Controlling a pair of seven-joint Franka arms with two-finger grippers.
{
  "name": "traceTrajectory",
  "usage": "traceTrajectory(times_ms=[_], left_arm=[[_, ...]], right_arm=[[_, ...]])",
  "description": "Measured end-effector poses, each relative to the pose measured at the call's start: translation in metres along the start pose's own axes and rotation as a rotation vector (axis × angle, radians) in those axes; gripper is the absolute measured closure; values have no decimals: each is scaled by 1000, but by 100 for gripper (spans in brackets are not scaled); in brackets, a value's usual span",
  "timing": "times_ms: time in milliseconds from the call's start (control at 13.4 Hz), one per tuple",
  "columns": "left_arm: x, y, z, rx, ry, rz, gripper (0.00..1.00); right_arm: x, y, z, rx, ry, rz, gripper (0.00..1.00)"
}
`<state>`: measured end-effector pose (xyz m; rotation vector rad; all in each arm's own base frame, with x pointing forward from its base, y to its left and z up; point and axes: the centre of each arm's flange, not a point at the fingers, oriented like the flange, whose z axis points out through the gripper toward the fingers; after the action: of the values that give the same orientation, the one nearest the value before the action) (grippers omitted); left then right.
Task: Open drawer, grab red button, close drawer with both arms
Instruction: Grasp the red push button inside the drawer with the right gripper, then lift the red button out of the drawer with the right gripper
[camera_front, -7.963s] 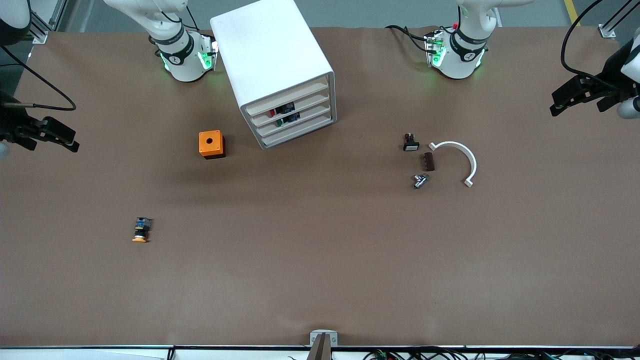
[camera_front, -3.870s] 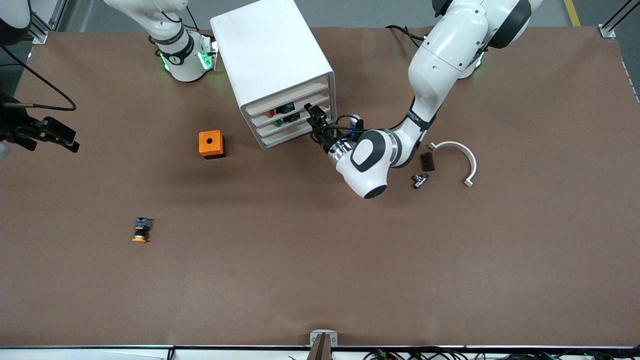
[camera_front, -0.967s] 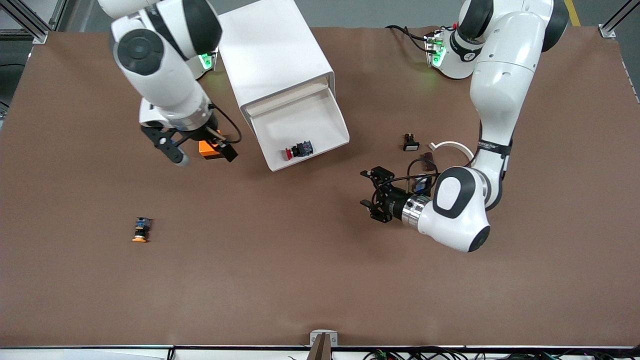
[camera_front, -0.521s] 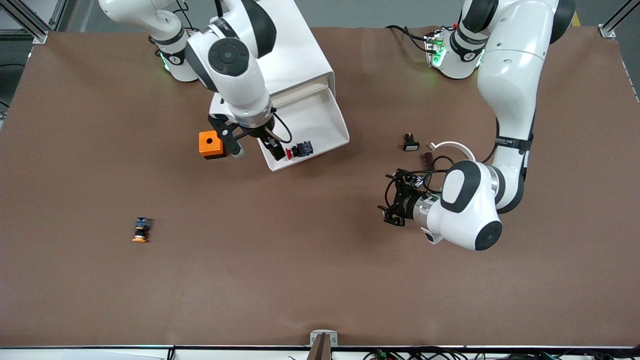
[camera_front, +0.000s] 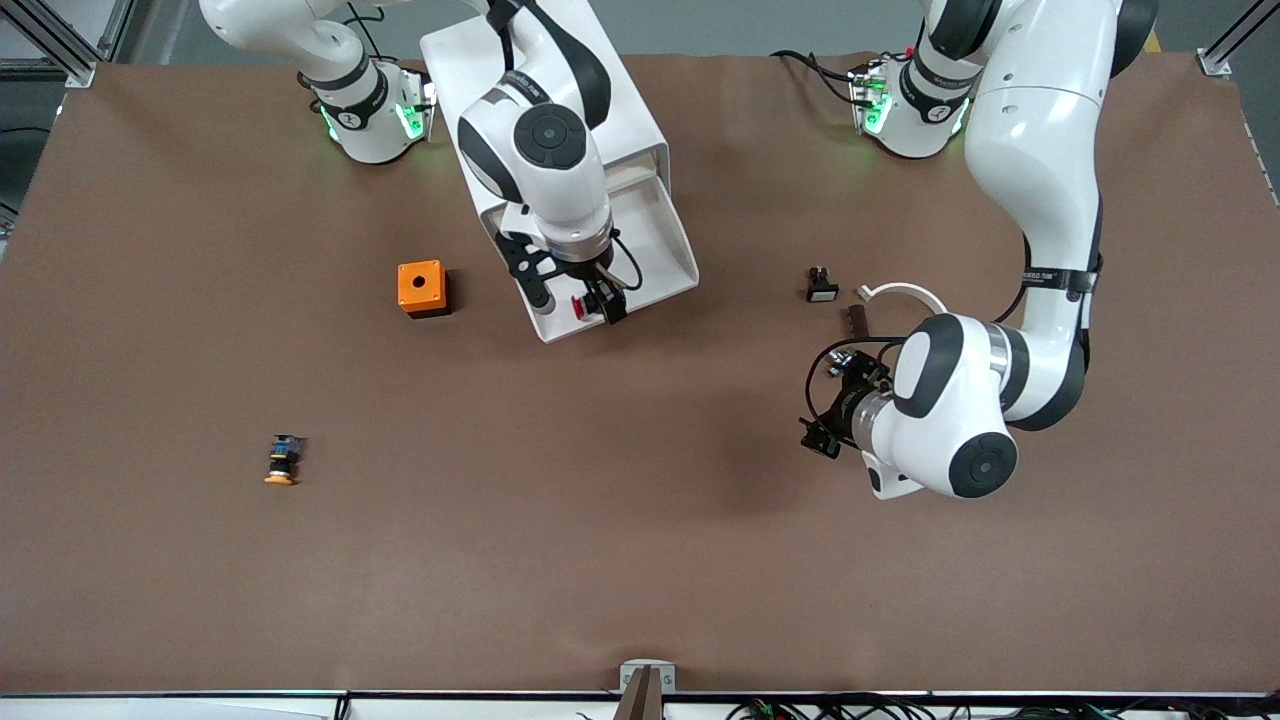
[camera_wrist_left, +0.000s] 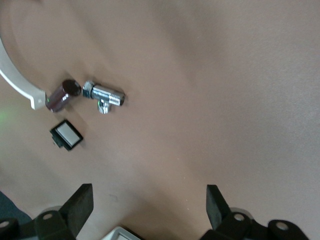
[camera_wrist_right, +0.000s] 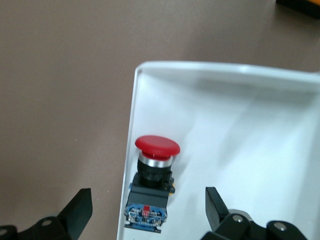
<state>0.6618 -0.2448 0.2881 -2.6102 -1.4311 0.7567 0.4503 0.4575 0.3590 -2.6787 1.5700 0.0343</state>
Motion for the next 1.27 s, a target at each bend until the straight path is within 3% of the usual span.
traceTrajectory(times_ms=[298,670,1042,1265], left_arm=[[6,-5,-9,5,45,99,0],[1,1,-13,-39,65,116,0],[-13,9,-15,-76,86,173,0],[-7,8,-20,-89,97,287,0]], right_arm=[[-8,3,16,7,-2,1,4],[-7,4,17,5,0,-18,60],[-3,-3,-1,-6,5,-95,59],[33,-22,-44,-22,-8,-192,59]])
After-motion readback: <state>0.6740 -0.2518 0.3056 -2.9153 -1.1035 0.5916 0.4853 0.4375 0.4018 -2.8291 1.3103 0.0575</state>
